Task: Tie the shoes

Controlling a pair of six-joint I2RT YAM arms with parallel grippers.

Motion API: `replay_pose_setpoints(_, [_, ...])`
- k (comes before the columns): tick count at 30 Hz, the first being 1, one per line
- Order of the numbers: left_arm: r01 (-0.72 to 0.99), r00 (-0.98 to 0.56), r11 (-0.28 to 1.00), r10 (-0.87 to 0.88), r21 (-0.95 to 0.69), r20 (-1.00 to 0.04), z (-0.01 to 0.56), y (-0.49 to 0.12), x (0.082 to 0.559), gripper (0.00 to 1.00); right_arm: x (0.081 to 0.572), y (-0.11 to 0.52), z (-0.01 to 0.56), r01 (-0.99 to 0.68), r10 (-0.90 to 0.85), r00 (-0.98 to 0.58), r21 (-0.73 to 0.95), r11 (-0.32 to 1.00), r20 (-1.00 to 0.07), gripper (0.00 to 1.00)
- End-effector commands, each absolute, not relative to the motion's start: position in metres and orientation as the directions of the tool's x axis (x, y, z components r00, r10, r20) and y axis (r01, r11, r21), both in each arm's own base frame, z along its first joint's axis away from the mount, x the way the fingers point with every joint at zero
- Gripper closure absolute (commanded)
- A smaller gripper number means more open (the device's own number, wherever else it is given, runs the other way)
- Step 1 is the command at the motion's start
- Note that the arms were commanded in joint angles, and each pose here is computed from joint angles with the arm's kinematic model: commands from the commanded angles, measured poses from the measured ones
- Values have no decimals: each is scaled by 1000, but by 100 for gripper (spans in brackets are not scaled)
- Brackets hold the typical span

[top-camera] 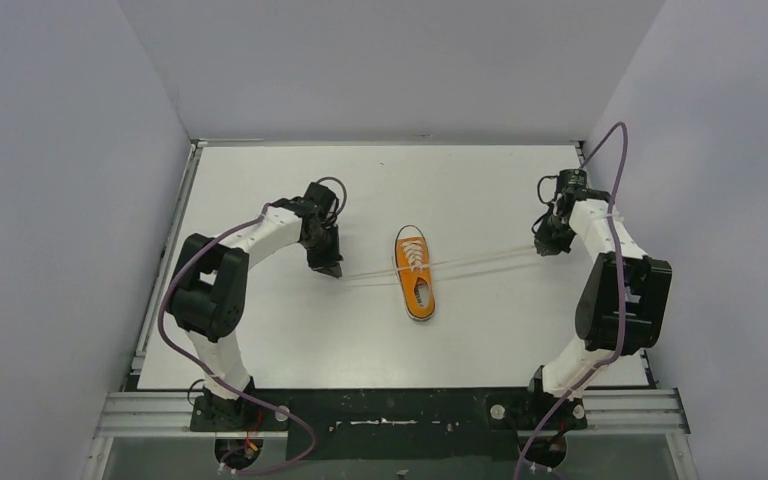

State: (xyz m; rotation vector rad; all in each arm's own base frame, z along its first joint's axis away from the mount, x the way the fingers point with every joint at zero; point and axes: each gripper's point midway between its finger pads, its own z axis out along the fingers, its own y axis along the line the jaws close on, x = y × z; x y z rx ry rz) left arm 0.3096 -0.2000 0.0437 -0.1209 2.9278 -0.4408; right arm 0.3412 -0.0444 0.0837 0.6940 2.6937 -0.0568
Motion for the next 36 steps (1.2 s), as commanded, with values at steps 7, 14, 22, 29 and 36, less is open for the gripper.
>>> replay_pose_setpoints(7, [-55, -994, 971, -76, -231, -83, 9, -172, 275, 100, 324, -124, 50, 696, 576, -677, -144, 703, -458, 100])
replay_pose_setpoints(14, [-28, -989, 970, -62, -241, -135, 20, -173, 283, 92, 340, -93, 33, 587, 508, -753, -79, 806, -418, 100])
replay_pose_setpoints(22, [188, -892, 959, 76, -214, -446, 88, -177, 284, 40, 297, -56, 64, 521, 496, -817, -6, 854, -294, 42])
replay_pose_setpoints(29, [622, -651, 743, 315, -247, -691, 110, -282, 304, 35, 327, 43, 94, 418, 529, -819, 400, 815, -221, 6])
replay_pose_setpoints(36, [707, -622, 659, 409, -255, -667, 71, -323, 317, 41, 349, 108, 70, 541, 654, -753, 502, 674, -67, 13])
